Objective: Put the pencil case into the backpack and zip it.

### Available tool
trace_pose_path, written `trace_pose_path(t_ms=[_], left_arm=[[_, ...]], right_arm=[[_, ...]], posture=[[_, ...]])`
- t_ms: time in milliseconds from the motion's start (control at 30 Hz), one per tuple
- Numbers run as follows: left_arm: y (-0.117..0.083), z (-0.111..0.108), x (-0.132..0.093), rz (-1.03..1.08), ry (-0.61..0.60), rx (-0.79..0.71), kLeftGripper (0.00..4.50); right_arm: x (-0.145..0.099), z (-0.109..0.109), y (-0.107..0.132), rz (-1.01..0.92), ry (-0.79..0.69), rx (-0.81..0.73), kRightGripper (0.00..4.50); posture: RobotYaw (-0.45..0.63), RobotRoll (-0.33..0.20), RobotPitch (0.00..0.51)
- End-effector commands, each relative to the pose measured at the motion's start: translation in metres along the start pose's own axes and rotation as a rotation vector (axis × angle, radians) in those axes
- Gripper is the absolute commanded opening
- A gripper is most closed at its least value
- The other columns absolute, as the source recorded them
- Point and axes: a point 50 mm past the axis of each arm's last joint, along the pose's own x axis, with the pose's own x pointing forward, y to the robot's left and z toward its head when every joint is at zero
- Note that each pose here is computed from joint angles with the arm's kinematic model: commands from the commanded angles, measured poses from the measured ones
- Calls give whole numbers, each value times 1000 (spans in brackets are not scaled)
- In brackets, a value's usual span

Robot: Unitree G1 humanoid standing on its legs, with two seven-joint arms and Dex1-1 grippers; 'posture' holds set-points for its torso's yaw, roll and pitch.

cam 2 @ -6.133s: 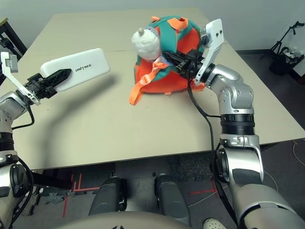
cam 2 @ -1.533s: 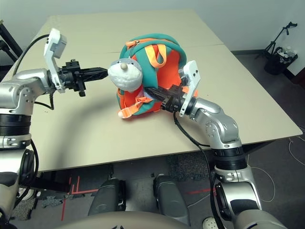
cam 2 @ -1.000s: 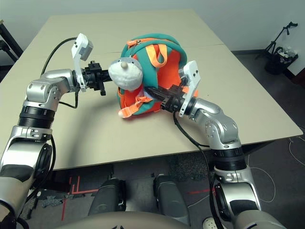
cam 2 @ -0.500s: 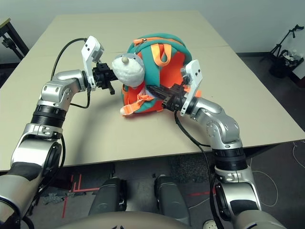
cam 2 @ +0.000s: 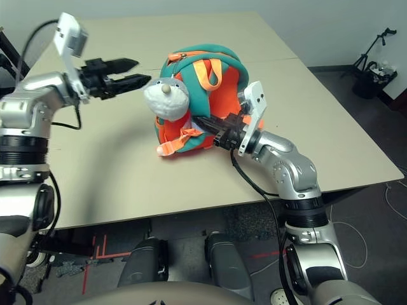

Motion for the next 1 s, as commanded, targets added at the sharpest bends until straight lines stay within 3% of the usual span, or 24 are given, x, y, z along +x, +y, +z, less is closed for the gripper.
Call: trace_pose_path(t_ms=[33, 167, 367, 833, 1000], left_arm=[[-16, 19, 3, -128, -101, -35, 4453], [-34, 32, 6, -245, -176, -76, 4453], [-50, 33, 12, -348, -169, -75, 4453], [-65, -19, 33, -415, 70, -119, 4453], [-64, -28, 38, -400, 91, -147, 4453]], right_arm=[[5, -4, 4, 32, 14, 3, 0], [7, -4, 4, 37, 13, 4, 0], [4, -4, 4, 35, 19, -2, 0], [5, -2, 3, 30, 11, -12, 0], [6, -2, 4, 32, 8, -12, 0]], posture=[[-69, 0, 75], [-73, 0, 74], [-80, 0, 73], [-91, 0, 54], [-94, 0, 57]])
